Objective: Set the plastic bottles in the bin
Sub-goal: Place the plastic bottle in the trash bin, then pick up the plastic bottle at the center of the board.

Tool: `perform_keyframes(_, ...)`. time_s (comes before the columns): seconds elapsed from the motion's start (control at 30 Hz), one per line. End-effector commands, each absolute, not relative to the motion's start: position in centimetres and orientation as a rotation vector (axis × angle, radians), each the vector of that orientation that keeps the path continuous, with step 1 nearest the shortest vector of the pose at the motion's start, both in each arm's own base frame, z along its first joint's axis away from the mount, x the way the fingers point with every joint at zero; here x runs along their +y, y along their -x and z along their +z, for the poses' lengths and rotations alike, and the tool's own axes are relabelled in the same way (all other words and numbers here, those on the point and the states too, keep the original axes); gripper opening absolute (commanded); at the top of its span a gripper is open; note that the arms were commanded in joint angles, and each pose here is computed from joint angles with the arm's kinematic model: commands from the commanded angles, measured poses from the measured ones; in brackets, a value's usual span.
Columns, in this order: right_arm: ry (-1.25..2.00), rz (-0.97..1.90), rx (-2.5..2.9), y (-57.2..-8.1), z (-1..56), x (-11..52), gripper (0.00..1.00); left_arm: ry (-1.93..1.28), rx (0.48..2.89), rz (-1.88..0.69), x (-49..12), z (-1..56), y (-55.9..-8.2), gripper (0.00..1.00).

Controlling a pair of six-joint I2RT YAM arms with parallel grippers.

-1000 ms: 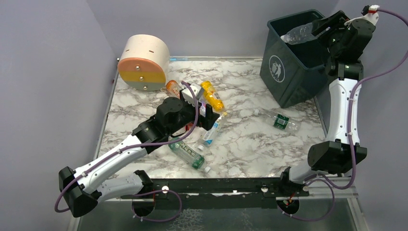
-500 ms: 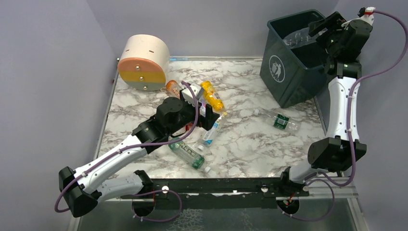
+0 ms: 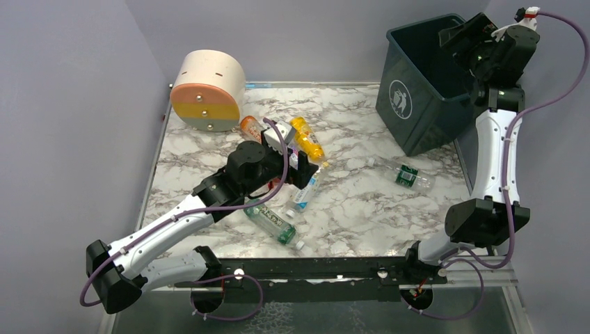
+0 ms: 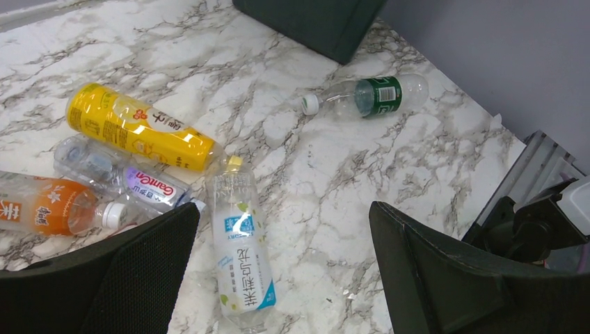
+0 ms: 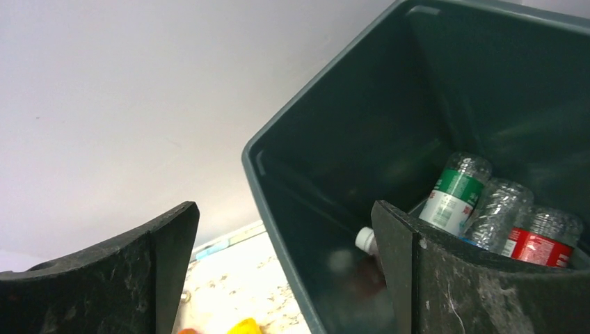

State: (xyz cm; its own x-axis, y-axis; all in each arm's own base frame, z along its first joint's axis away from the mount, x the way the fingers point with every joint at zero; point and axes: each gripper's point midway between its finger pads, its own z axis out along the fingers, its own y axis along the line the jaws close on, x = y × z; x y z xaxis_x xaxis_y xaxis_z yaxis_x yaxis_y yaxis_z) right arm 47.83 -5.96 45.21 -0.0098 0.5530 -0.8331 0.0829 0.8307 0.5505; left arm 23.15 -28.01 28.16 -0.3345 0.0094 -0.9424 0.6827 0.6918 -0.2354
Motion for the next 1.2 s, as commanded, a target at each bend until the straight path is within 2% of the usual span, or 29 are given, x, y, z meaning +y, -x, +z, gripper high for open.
perform_keyframes(0.0, -0.409, 0.515, 1.547, -46.0, 48.2, -3.3, 0.97, -0.562, 1.801, -0.810, -29.0, 27.2, -23.0, 0.99)
perform_keyframes(0.17, -0.310, 0.620, 1.572, -43.5, 48.6, -0.6, 1.00, -0.572, 1.816, -0.842, -29.7, 25.8, -23.0, 0.99)
perform_keyframes(0.37, -0.272, 0.672, 1.631, -40.5, 46.0, 1.1, 1.00, -0.599, 1.827, -0.898, -31.1, 23.7, -22.8, 0.99)
perform_keyframes(0.63, -0.282, 0.625, 1.669, -36.4, 43.4, 1.5, 1.00, -0.666, 1.815, -0.926, -33.6, 22.5, -23.9, 0.99)
perform_keyframes(1.17, -0.355, 0.672, 1.694, -30.7, 39.1, 3.1, 1.00, -0.846, 1.815, -0.984, -43.4, 16.8, -28.5, 0.99)
